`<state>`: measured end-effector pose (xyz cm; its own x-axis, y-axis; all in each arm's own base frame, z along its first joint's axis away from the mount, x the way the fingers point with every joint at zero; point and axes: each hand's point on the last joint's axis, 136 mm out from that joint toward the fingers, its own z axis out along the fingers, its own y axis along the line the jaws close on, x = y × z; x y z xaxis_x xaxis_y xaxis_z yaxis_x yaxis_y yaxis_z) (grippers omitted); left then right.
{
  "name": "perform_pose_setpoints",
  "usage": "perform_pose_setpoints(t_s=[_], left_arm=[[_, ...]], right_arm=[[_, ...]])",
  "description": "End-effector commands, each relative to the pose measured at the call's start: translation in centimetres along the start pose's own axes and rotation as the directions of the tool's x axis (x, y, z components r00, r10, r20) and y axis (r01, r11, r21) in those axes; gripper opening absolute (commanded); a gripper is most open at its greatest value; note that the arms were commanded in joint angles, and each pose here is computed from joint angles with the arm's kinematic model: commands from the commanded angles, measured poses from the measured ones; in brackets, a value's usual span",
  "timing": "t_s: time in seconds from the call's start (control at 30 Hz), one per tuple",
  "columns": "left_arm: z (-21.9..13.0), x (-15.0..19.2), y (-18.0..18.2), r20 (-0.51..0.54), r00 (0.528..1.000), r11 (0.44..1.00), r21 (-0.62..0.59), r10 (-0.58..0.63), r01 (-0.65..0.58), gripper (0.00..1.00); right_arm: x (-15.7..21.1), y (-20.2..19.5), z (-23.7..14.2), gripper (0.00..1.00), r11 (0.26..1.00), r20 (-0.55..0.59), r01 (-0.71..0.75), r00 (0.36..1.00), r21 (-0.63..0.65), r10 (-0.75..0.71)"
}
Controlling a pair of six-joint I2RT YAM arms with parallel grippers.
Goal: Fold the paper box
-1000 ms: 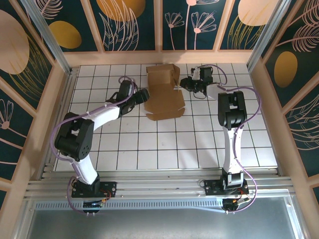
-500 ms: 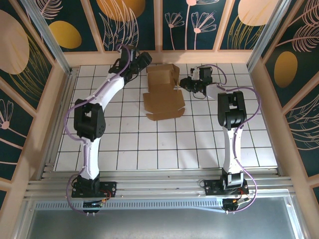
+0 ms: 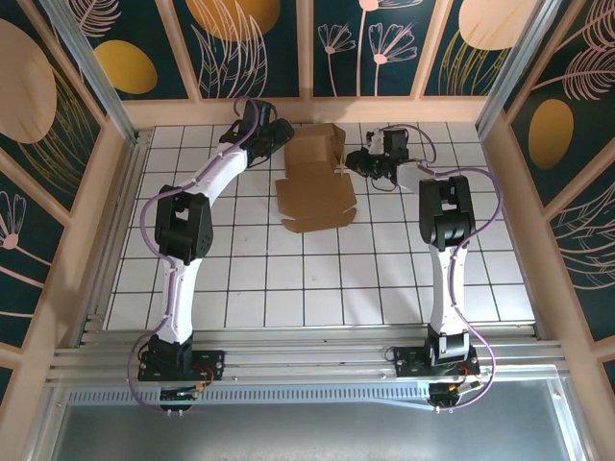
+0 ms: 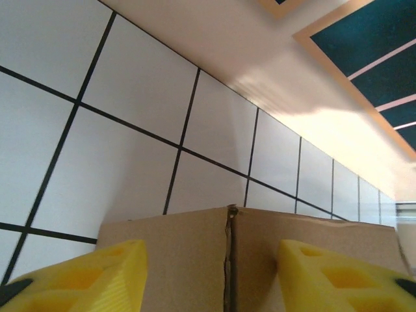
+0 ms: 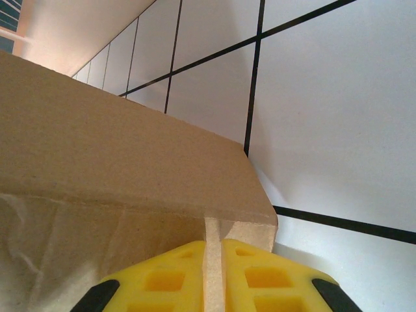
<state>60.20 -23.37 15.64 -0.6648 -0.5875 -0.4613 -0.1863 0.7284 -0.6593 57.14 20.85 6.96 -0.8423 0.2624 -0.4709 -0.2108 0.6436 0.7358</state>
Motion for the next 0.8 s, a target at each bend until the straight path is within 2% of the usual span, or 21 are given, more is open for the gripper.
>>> perform_pose_setpoints(t_s=[0.0, 0.23, 0.47, 0.63, 0.77], left_arm=[[0.7, 1.7, 1.7, -0.054, 0.998, 0.999, -0.034, -0.021, 0.019, 0.48], [0.9, 2.0, 1.8, -0.061, 0.998, 0.999, -0.027, -0.031, 0.029, 0.44], [0.5, 1.6, 1.5, -0.051, 0.998, 0.999, -0.025, -0.022, 0.021, 0.43], [0.3, 1.4, 1.2, -0.048, 0.999, 1.0, -0.016, -0.017, 0.016, 0.43], [0.4, 1.5, 1.3, -0.051, 0.998, 1.0, -0.015, -0.019, 0.019, 0.43]], right_arm=[[-2.0, 2.8, -1.6, 0.16, 0.998, 0.057, 0.07, 0.996, -0.004, -0.069], [-3.9, 3.6, -4.8, 0.21, 0.992, 0.127, 0.113, 0.985, 0.056, -0.119], [-8.4, 2.7, -8.7, 0.22, 0.988, 0.256, 0.11, 0.957, 0.113, -0.135], [-11.0, 1.4, -6.9, 0.22, 0.985, 0.242, 0.11, 0.96, 0.136, -0.141], [-11.2, 1.7, -4.1, 0.22, 0.993, 0.205, 0.101, 0.973, 0.056, -0.11]])
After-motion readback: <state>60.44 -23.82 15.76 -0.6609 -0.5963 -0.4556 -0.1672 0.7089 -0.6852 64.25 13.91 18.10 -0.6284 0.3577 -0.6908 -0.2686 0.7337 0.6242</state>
